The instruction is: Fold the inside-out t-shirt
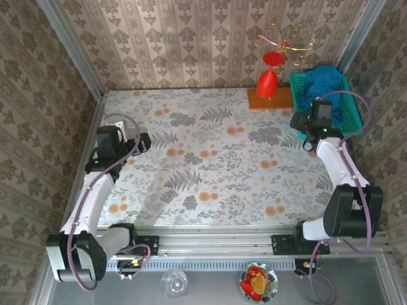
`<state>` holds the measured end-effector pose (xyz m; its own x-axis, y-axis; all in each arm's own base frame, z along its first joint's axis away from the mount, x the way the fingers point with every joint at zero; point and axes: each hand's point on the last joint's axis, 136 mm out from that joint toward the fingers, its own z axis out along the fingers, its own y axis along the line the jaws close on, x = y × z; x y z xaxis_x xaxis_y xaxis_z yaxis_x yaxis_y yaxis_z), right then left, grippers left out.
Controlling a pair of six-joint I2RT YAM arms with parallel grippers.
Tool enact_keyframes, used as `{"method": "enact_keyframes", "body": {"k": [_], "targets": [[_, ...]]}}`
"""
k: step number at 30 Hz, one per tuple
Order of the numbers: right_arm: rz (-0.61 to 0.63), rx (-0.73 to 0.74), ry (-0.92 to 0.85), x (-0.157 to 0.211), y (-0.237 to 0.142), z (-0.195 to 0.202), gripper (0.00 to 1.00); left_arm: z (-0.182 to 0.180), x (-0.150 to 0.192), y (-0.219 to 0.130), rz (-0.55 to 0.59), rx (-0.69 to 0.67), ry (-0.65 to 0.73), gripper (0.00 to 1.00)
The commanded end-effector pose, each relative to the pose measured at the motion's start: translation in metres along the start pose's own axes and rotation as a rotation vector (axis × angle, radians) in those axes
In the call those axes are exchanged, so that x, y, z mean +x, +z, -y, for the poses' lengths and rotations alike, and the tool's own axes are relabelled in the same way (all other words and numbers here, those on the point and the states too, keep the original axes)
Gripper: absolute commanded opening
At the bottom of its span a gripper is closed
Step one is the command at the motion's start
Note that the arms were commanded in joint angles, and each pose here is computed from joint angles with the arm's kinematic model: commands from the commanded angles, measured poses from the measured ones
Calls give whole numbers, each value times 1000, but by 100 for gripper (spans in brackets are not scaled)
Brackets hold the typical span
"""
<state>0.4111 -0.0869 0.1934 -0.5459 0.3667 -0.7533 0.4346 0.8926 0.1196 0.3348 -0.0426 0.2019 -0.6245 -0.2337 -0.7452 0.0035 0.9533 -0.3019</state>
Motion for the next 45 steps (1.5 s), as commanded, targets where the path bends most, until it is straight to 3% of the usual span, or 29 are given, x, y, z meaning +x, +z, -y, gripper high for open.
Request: {"method": "enact_keyframes", "body": {"k": [1, 7, 15, 30, 34, 38, 43, 45], "targets": [[-105, 59, 78, 4, 17, 16, 78, 16, 26, -18, -196, 78, 30, 98], [-91, 54, 152, -23, 62, 19, 79, 13, 35, -15, -254, 80, 167, 98], [-102, 88, 318, -41, 140, 37, 78, -2, 63, -1, -324, 41, 201, 97], [-127, 74, 519, -52, 248, 49, 77, -10, 68, 6, -338, 10, 240, 98], [-144, 53, 531, -50, 265, 49, 65, -10, 70, 7, -343, 11, 242, 98], [-120, 8, 508, -61, 264, 42, 41, -10, 72, 8, -351, 11, 248, 98], [-54, -36, 486, -95, 236, 31, 6, -8, 71, 8, -347, 19, 248, 98], [-7, -59, 476, -113, 216, 23, 0, -6, 70, 7, -342, 28, 248, 98]]}}
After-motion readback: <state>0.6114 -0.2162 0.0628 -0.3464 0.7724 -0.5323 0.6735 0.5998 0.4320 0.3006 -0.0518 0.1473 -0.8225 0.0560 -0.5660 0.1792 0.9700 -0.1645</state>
